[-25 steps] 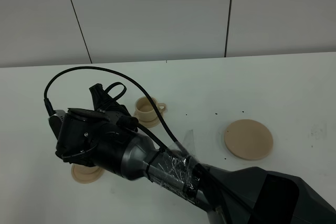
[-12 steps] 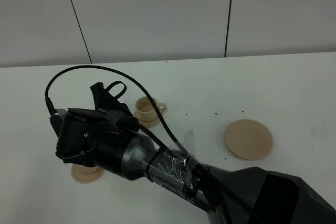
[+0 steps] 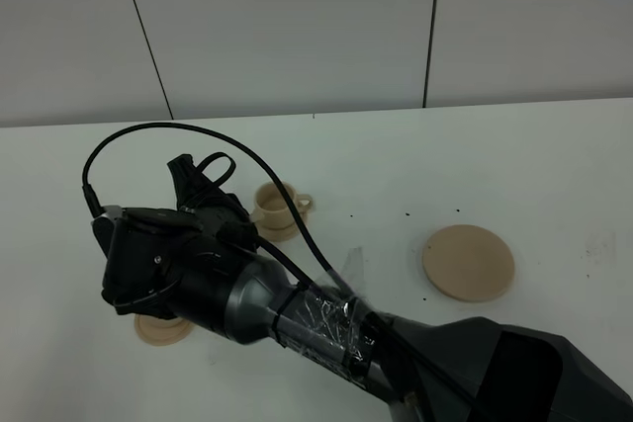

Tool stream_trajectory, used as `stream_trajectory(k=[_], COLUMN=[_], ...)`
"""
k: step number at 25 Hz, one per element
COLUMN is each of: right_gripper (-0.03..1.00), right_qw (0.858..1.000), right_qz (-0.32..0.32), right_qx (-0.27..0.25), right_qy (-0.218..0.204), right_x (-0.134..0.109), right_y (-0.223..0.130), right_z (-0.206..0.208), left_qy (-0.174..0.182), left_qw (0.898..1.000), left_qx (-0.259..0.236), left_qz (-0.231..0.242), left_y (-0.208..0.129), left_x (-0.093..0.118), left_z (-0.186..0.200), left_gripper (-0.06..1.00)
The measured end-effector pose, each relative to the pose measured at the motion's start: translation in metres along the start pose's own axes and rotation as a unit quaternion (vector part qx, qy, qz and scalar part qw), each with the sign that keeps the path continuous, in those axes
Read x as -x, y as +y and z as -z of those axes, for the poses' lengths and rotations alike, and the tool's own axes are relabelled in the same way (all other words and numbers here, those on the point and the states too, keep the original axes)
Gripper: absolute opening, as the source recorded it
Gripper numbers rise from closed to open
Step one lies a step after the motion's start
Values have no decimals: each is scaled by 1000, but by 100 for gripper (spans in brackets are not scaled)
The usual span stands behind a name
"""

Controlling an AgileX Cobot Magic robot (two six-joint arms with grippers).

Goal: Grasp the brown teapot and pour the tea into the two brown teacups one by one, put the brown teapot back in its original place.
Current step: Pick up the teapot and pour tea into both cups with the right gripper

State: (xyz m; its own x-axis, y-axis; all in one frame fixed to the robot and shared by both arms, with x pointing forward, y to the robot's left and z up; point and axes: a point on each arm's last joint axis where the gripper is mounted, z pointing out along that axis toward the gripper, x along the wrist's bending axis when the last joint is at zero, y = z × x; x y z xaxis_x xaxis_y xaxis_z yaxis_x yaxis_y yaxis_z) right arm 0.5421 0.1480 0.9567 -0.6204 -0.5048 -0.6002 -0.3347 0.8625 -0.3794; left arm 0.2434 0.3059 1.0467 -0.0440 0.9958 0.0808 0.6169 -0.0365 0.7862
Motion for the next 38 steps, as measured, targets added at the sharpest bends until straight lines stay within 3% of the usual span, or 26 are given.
stream_trajectory(k=[38], right_gripper=[10], right_qw=[1000], right_qz=[6], right_qx=[-11], right_qy=[-18], right_x=[0], right_y=[5], right_z=[7], left_qy=[0], left_qw=[1000], left_qx=[0], left_qz=[0], left_y=[0], left_x=[0], left_z=[0], left_gripper=[24])
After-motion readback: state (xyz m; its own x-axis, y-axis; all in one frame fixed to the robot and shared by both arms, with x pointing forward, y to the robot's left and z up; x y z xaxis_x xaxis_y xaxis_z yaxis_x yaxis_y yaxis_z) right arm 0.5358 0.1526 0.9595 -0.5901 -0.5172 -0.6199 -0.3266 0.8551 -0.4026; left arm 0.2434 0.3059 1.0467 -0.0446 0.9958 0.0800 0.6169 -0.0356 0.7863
